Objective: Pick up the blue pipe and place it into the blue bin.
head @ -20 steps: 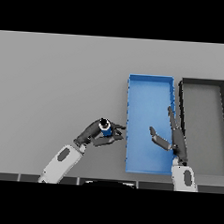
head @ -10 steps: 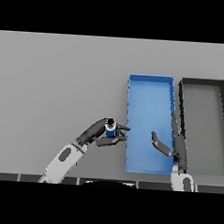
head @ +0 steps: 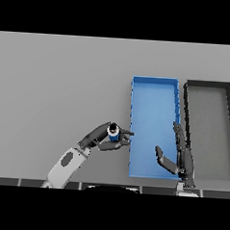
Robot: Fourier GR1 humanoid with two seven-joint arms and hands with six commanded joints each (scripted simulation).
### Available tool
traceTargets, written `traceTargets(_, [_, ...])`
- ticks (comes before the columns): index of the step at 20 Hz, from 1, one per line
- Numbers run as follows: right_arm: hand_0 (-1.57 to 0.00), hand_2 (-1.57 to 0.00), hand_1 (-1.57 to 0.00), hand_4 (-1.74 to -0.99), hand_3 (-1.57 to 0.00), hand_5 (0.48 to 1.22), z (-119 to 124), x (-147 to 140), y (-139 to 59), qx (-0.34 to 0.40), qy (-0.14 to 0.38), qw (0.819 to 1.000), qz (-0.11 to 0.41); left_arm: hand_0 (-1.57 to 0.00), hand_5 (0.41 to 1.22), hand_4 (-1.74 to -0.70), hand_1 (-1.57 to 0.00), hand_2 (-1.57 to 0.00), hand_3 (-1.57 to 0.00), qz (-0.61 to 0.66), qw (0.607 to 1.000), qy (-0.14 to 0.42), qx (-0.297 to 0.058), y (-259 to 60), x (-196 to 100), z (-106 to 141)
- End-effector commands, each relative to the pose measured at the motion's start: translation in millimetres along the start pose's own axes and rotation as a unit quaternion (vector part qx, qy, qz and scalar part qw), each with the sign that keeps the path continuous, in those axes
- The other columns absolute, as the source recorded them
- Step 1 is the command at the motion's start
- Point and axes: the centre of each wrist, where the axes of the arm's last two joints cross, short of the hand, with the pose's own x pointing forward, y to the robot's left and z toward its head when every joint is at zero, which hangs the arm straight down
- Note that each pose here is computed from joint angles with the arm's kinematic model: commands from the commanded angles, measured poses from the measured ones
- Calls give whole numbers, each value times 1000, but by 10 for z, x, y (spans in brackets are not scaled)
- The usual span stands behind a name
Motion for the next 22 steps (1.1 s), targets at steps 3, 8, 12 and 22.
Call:
traceTargets(3, [1, -117, -18, -1228, 0, 588, -164, 202, -54, 97, 33, 995, -22, -1571, 1221, -1467, -1571, -1571, -1571, 3, 1000, -2, -4, -21, 5, 5])
traceTargets(8, [1, -90, -5, -1270, 1, 558, -545, 542, 80, 207, 27, 978, 12, -1571, 1221, -1467, -1571, -1571, -1571, -6, 1000, 3, -4, -29, 40, -18])
traceTargets(12, [1, -44, -2, -1298, 1, 559, -809, 770, 327, 274, -5, 961, 32, -1571, 1221, -1467, -1571, -1571, -1571, -13, 1000, 1, -5, 7, 46, -14])
traceTargets(22, [-11, -71, -20, -1209, 1, 534, -1156, 1234, 750, 381, -52, 921, 60, -1571, 1221, -1470, -1571, -1571, -1571, 8, 1000, 14, -15, 68, -11, -34])
